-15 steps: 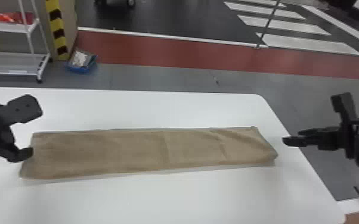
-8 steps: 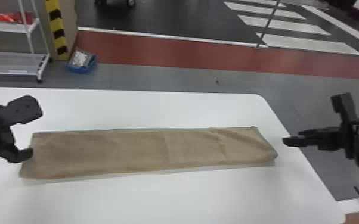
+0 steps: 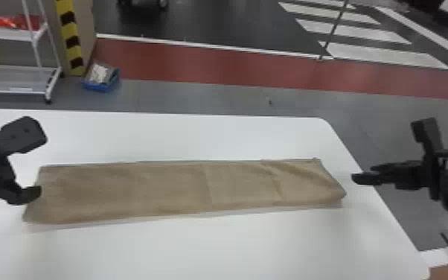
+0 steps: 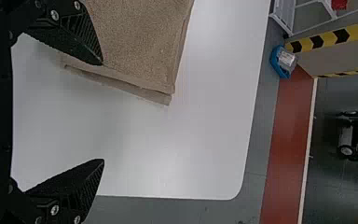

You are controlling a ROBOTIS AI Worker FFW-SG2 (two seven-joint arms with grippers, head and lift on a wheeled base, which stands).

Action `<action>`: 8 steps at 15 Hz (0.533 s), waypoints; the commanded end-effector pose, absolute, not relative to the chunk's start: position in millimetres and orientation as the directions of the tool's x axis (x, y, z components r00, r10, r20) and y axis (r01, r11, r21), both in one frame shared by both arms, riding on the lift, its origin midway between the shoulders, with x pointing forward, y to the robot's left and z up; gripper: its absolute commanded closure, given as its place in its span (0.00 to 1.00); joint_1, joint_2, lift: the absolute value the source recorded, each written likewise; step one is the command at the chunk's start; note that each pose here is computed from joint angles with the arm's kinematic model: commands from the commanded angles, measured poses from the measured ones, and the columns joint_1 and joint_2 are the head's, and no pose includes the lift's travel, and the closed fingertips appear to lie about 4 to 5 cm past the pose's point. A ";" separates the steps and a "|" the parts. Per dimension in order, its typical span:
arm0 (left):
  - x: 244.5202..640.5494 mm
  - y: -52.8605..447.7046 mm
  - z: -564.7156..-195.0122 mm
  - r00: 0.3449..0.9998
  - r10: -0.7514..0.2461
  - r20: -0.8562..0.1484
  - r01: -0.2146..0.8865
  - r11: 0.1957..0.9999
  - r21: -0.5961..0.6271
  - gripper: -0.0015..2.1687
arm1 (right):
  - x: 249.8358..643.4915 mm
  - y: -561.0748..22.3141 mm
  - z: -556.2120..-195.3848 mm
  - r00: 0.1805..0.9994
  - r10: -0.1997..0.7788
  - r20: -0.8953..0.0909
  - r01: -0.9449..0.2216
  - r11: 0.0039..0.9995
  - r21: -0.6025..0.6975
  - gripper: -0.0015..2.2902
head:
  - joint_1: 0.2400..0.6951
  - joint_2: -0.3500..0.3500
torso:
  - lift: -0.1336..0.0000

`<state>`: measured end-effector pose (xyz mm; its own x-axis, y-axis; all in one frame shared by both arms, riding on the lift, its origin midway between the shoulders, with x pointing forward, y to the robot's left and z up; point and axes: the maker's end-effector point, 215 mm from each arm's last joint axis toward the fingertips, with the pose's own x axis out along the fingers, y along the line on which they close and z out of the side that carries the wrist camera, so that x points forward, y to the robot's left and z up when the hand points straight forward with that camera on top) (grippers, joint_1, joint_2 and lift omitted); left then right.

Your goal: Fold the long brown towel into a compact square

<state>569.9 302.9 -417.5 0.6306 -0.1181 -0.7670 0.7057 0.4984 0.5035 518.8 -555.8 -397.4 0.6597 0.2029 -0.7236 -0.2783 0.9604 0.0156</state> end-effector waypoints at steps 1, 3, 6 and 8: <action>565.7 304.9 -404.6 0.633 -0.154 -0.759 0.676 0.589 0.444 0.04 | 516.1 -556.3 -400.2 0.655 0.203 -0.728 -0.279 0.960 0.017 0.07 | 1.00 0.14 | 0.10; 554.3 303.7 -406.0 0.617 -0.168 -0.769 0.648 0.663 0.375 0.04 | 515.3 -557.4 -400.8 0.655 0.200 -0.729 -0.276 0.961 0.015 0.07 | 1.00 0.14 | 0.10; 530.7 308.1 -425.9 0.573 -0.157 -0.804 0.546 0.805 0.232 0.04 | 514.8 -556.7 -402.2 0.651 0.200 -0.732 -0.278 0.960 0.014 0.07 | 1.00 0.14 | 0.10; 519.5 303.8 -440.8 0.546 -0.153 -0.824 0.463 0.874 0.145 0.05 | 514.4 -556.0 -403.7 0.647 0.198 -0.736 -0.283 0.959 0.009 0.07 | 1.00 0.14 | 0.10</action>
<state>529.0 310.8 -430.5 0.5735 -0.1396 -0.8072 0.5058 0.8355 0.2149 514.5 -556.7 -402.8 0.6496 0.1982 -0.7340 -0.2795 0.9601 0.0119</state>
